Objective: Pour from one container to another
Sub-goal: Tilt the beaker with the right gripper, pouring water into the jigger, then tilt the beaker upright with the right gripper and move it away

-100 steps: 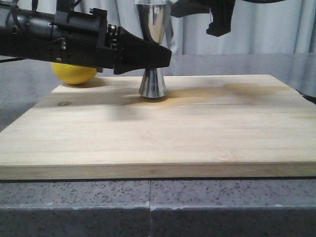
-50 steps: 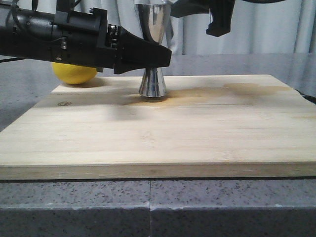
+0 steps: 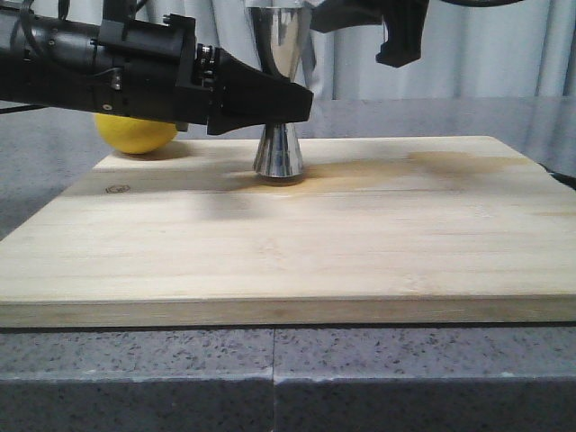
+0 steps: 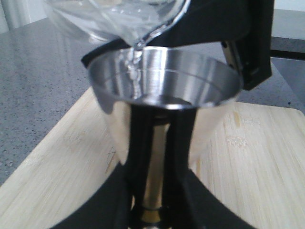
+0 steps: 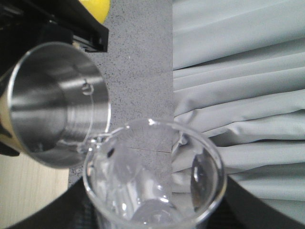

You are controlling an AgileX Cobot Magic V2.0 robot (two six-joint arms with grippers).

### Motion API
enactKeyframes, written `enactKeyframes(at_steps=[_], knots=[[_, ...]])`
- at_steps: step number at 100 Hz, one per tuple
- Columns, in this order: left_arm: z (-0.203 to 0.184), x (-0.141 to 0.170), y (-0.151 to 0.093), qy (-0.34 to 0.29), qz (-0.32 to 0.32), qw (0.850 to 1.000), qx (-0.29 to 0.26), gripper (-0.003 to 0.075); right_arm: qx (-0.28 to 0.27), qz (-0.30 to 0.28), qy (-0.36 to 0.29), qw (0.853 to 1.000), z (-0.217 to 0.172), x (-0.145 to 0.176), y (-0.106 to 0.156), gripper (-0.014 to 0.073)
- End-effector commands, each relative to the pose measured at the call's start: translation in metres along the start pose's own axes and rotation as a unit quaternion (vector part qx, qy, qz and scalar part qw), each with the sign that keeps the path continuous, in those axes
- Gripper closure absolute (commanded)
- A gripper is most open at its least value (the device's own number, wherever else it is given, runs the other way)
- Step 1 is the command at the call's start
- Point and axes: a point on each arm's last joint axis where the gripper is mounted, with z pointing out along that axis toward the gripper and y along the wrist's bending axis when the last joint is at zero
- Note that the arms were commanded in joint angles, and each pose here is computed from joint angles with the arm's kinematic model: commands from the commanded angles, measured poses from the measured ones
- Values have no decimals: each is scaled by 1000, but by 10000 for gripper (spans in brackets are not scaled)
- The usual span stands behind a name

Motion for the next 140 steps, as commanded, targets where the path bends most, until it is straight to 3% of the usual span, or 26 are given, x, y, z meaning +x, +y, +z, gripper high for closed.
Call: enactKeyframes(at_steps=[1, 87, 105, 140], knots=[[-3, -36, -6, -81, 17, 996, 16, 739, 38, -17, 4, 999, -12, -4, -21, 316], [-3, -36, -6, -81, 17, 996, 16, 739, 40, -37, 8, 998, -12, -4, -21, 316], [-3, -36, -6, -81, 17, 996, 16, 739, 47, 45, 1, 998, -12, -4, -23, 316], [-3, -36, -6, -81, 17, 996, 16, 739, 75, 137, 7, 988, -21, 0, -31, 316]])
